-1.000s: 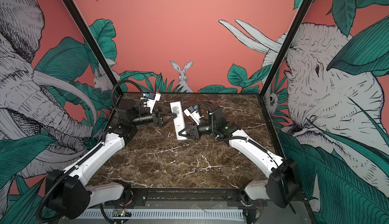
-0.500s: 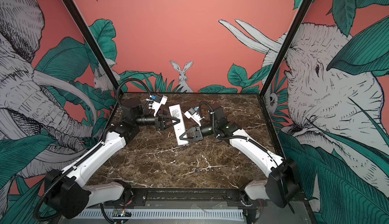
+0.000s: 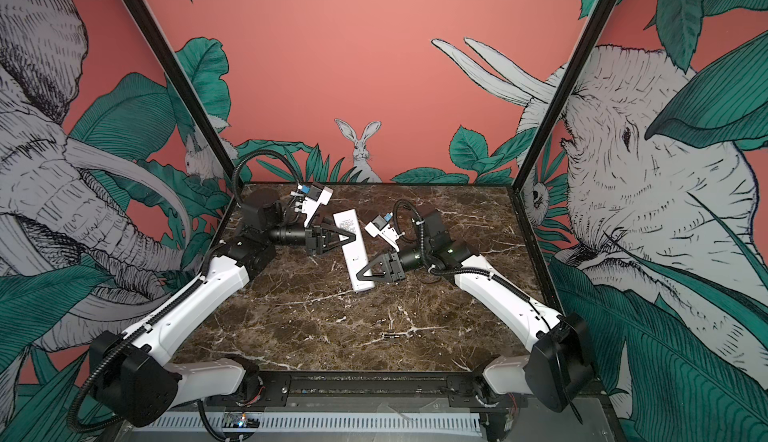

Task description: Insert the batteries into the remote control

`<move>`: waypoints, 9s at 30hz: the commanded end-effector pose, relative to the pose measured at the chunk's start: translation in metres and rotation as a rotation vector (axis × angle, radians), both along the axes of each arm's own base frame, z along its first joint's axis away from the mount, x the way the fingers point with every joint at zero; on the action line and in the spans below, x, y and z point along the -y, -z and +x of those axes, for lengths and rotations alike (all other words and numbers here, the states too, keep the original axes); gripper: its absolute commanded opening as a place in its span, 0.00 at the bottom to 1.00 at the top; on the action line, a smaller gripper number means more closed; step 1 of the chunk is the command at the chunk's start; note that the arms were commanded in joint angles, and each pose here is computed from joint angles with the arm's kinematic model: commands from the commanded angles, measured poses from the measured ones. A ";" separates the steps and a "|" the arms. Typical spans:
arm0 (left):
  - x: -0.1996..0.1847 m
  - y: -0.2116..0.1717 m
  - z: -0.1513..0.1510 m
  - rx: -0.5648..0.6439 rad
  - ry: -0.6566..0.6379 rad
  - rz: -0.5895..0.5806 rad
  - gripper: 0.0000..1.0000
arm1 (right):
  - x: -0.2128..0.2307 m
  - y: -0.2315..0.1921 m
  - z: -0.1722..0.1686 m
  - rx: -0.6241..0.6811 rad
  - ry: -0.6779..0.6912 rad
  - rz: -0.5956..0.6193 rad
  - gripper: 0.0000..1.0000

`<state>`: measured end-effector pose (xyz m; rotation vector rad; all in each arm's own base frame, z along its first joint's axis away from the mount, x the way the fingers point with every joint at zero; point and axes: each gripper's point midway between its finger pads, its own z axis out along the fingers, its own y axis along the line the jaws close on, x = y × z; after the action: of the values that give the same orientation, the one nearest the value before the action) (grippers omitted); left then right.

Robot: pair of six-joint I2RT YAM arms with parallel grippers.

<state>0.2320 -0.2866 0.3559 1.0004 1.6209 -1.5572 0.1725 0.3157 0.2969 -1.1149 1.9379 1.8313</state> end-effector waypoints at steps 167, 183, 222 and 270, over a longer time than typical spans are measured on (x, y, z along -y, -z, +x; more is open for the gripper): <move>-0.121 0.222 0.086 -0.006 -1.044 0.184 0.00 | -0.101 0.251 0.115 0.074 0.733 -0.912 0.60; -0.126 0.224 0.089 0.016 -1.079 0.236 0.00 | -0.091 0.231 0.116 0.119 0.757 -0.875 0.62; -0.131 0.237 0.082 -0.050 -1.091 0.266 0.00 | -0.136 0.222 0.156 -0.478 0.791 -0.169 0.79; -0.119 0.238 0.090 -0.036 -1.046 0.264 0.00 | -0.111 0.255 0.131 -0.118 0.755 -0.788 0.55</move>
<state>0.3383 -0.1412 0.1427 0.0214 1.8135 -0.5484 0.3304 0.4554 0.0850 -0.1787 2.5492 1.0154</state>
